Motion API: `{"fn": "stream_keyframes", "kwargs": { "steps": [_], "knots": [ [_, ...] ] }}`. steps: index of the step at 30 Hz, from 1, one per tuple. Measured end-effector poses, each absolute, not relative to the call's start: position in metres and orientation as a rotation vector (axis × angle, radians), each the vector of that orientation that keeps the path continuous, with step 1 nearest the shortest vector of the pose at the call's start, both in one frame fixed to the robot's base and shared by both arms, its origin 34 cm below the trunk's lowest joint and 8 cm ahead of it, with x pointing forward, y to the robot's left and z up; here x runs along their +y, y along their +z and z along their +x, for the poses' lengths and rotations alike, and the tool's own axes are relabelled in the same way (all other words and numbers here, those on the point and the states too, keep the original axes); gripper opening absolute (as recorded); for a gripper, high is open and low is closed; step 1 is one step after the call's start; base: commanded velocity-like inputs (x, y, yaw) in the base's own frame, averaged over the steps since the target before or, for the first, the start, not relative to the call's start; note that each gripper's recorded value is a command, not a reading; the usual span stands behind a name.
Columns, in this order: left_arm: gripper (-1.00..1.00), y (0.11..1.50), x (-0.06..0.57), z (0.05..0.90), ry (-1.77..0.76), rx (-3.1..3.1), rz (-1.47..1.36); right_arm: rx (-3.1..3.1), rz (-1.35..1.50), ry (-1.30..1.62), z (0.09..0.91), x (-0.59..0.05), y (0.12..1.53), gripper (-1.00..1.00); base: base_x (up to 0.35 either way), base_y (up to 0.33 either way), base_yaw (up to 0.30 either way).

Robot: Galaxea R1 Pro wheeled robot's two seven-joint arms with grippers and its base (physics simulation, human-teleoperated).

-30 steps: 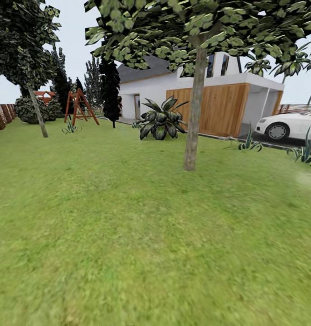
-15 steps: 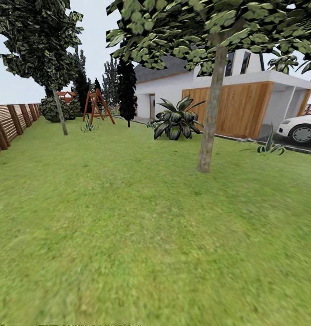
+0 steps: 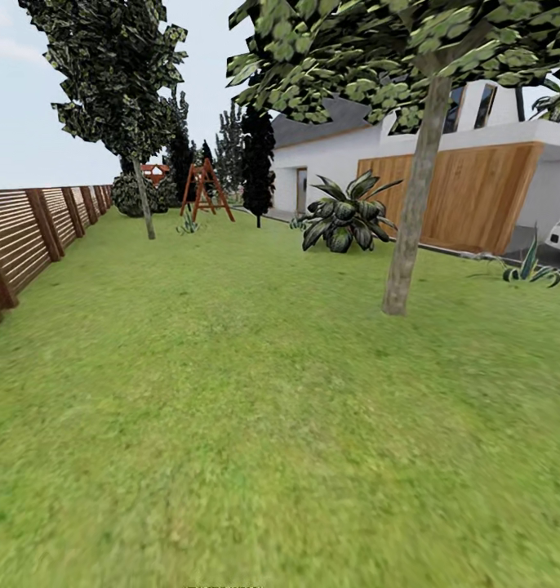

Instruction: Take the three Easter eggs out of the wicker basket on the lawn in the garden, then place them on the lawn next to a single tree (choose any tree) so that all three eggs are next to the same tree and none are left in the basket.

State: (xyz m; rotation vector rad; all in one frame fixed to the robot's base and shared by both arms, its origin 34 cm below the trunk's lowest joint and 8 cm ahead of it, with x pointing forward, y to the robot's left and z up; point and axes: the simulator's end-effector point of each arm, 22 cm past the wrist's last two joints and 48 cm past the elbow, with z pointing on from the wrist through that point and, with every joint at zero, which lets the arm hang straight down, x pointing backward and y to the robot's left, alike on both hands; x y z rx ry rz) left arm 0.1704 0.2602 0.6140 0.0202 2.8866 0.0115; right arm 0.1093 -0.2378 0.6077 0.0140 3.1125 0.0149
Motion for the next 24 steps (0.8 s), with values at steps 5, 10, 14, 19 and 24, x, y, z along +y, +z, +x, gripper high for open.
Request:
{"fn": "stream_keyframes", "kwargs": {
  "steps": [5,10,14,19,24],
  "knots": [
    [1.0,0.6175,0.2602,0.1677,0.011,2.888,0.02,3.115,0.012,0.015,0.1063,-0.2378,0.6113,1.0,0.0,0.0,0.24],
    [1.0,0.6208,0.2601,0.165,0.011,2.89,0.02,3.117,0.012,0.015,0.1032,-0.2378,0.6147,1.0,0.0,0.0,0.241],
    [1.0,0.6232,0.2601,0.1626,0.011,2.892,0.02,3.119,0.012,0.015,0.1009,-0.2378,0.6173,1.0,0.0,0.0,0.241],
    [1.0,0.6231,0.2601,0.1619,0.011,2.894,0.02,3.121,0.012,0.015,0.1002,-0.2378,0.6173,1.0,0.0,0.0,0.241],
    [1.0,0.6231,0.2599,0.1615,0.011,2.895,0.02,3.123,0.012,0.015,0.0995,-0.2378,0.6173,1.0,0.0,0.0,0.241]
  ]
}}
